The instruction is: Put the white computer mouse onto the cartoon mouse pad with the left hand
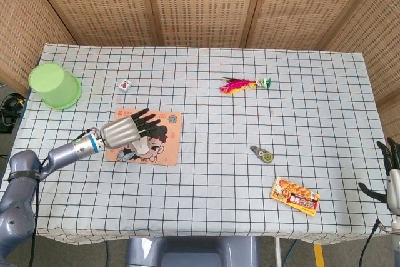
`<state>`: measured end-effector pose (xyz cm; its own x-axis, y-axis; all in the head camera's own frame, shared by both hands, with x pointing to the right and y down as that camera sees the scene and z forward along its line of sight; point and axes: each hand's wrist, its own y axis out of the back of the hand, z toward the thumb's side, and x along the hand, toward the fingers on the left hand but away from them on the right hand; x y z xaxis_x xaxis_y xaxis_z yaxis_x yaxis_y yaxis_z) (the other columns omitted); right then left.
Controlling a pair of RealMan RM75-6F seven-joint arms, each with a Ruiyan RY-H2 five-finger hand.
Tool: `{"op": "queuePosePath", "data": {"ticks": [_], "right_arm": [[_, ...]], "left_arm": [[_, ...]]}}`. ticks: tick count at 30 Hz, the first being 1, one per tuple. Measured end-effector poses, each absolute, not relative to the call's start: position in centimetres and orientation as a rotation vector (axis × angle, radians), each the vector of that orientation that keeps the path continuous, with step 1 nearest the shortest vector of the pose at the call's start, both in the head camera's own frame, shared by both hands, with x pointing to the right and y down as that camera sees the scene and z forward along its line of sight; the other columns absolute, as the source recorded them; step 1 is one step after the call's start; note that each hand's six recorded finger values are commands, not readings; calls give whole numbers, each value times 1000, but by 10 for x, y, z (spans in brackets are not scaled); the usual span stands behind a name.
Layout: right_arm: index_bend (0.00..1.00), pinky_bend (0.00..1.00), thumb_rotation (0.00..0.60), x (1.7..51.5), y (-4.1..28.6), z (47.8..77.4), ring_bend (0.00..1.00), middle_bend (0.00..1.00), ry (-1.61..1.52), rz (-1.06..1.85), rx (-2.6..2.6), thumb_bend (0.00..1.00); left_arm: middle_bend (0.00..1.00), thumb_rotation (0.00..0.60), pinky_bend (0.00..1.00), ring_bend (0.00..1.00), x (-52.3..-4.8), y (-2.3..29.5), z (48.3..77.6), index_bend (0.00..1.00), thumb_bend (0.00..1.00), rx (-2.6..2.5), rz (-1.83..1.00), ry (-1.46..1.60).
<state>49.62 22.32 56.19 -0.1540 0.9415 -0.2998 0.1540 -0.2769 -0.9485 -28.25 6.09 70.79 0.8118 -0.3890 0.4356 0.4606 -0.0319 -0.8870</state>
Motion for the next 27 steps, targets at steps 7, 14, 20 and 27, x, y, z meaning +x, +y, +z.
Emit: {"op": "queuePosePath", "data": {"ticks": [7,14,20,27], "right_arm": [[126,0,600,492,224,564,0,0,-1274,1492,-1469,75],[125,0,600,486,224,560,0,0,-1264,1459,-1486,75],[122,0,600,481,228,559,0,0,-1235,1457,-1513,75],[121,0,600,472,230,560,0,0,-1203,1443,-1536,75]], "left_arm": [[0,600,36,0,-305,71,690,61,190,-1538,-731,219],[0,600,0,0,-322,110,678,45,161,-1646,-817,444],[0,600,0,0,-327,167,649,1,135,-1740,-978,701],[0,600,0,0,-383,217,609,0,128,-1603,-1313,952]]}}
